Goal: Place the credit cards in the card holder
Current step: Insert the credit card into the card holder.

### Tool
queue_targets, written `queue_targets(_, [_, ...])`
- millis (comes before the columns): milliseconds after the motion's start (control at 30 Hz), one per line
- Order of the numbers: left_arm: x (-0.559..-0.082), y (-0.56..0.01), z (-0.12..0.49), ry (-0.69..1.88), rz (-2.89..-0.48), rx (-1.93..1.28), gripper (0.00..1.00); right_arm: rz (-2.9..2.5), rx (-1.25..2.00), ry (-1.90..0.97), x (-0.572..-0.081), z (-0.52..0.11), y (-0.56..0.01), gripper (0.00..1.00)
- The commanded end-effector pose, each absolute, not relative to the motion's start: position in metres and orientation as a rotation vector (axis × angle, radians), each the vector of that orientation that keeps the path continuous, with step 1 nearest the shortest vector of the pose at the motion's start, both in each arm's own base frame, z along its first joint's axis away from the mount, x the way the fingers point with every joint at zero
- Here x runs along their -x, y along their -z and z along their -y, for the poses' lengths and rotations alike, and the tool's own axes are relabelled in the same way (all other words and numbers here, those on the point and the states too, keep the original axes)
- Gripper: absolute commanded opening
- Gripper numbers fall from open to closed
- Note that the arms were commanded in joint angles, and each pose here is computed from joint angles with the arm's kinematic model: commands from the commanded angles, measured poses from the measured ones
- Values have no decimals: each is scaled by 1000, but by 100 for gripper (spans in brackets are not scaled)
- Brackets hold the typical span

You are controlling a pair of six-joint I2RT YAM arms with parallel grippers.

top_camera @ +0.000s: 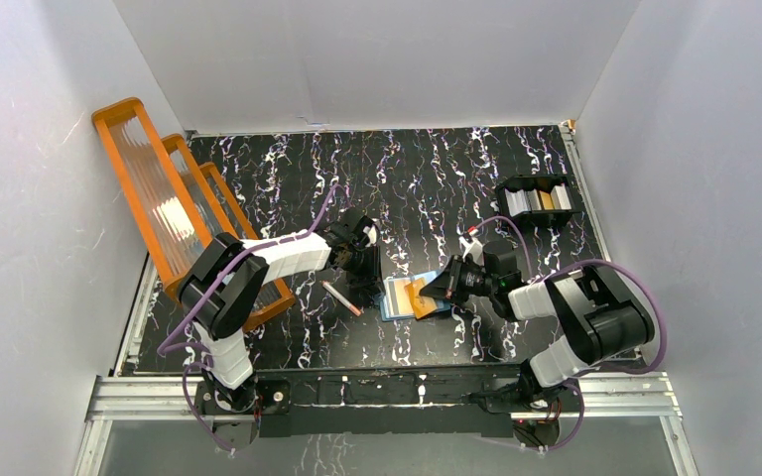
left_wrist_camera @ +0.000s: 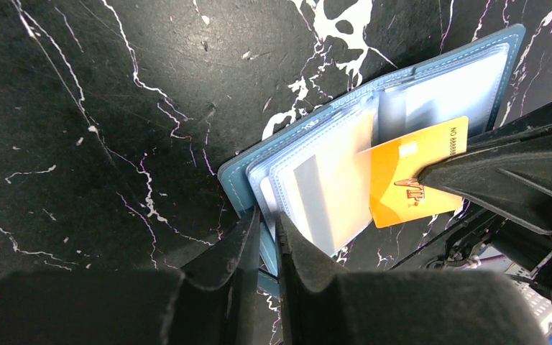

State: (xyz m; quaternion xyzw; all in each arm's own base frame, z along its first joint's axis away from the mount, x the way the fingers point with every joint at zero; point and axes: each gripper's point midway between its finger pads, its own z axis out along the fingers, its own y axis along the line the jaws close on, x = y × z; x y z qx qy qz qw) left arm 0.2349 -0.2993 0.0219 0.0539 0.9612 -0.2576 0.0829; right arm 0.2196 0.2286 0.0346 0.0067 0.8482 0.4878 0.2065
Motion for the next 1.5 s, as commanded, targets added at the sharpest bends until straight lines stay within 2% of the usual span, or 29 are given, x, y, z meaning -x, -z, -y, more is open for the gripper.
queue_targets(0, [-231,-8,295,718,-2910,-180,13,-2286,35,-1385,-230,-236,-47,0])
queue_targets(733, [-219,-6,306,796,-2920,-146,12,-2256,-16,-1391,-233,-251,-37,0])
queue_targets(867, [-218,-5,306,792,-2922,-146,12,-2323,-50,-1352,-227,-248,-27,11])
queue_targets(967, [-218,-4,306,787,-2923,-146,12,-2406,-70,-1206,-228,-236,-18,22])
queue_targets(1167, [-219,-6,305,776,-2916,-153,11,-2405,-27,-953,-251,-216,-44,38])
queue_targets(1467, [-219,-6,306,783,-2918,-149,11,-2415,1,-967,-246,-217,-47,43])
